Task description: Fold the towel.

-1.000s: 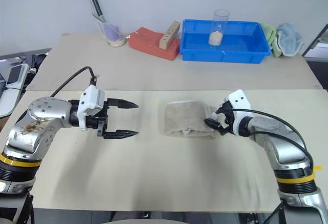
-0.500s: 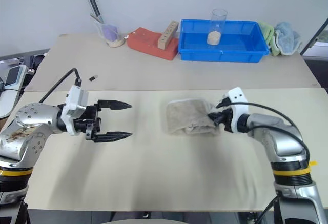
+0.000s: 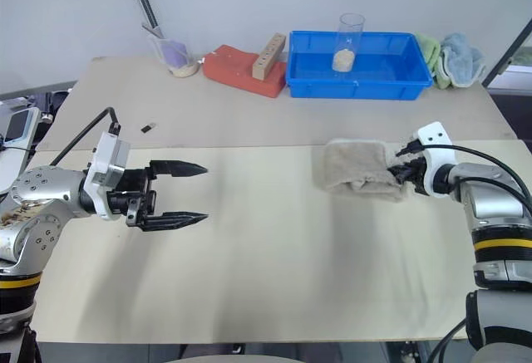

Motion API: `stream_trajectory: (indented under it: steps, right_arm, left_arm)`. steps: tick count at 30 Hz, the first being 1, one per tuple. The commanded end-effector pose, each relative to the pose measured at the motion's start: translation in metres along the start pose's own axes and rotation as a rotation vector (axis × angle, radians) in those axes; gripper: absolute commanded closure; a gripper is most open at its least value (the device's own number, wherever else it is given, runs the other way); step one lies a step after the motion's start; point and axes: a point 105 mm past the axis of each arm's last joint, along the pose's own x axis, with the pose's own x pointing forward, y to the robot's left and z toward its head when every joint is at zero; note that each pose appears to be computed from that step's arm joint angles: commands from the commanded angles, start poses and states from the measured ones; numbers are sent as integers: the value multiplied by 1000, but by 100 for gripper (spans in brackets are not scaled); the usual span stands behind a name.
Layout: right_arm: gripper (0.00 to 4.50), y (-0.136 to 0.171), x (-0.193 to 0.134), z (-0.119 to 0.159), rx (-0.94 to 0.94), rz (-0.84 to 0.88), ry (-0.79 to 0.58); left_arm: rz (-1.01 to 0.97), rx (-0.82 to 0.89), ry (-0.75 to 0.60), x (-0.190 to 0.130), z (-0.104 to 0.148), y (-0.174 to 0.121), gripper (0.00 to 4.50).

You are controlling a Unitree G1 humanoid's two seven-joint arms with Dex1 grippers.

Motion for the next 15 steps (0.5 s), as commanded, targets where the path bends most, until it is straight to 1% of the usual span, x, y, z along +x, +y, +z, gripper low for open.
stream_trajectory:
  steps: [1,2,4,7,8,9,10,11,13,15]
  right_arm:
    - [228,-4,-11,30,-33,-16,-118]
    - [203,-6,-18,37,-39,-11,-146]
    - [134,-10,-32,49,-57,-4,-182]
    - [31,-11,-49,58,-104,27,-205]
    - [3,-8,-56,61,-129,57,-217]
    - [3,-6,-61,63,-144,78,-226]
    - [3,-2,-72,67,-201,124,-237]
    - [3,3,-82,69,-262,166,-224]
    - [3,15,-101,64,-385,267,-159]
    - [3,23,-110,55,-450,329,-98]
  left_arm:
    - [52,33,2,-5,9,-1,0]
    - [125,25,28,-9,4,8,0]
    - [221,20,68,-17,-2,20,0]
    - [277,6,113,-27,-10,23,0]
    - [281,8,129,-30,-13,21,0]
    - [282,12,140,-32,-15,19,0]
    - [304,6,190,-40,-23,18,0]
    - [328,12,277,-49,-34,17,0]
    - [416,56,421,-71,-50,20,0]
    - [454,83,467,-82,-53,22,0]
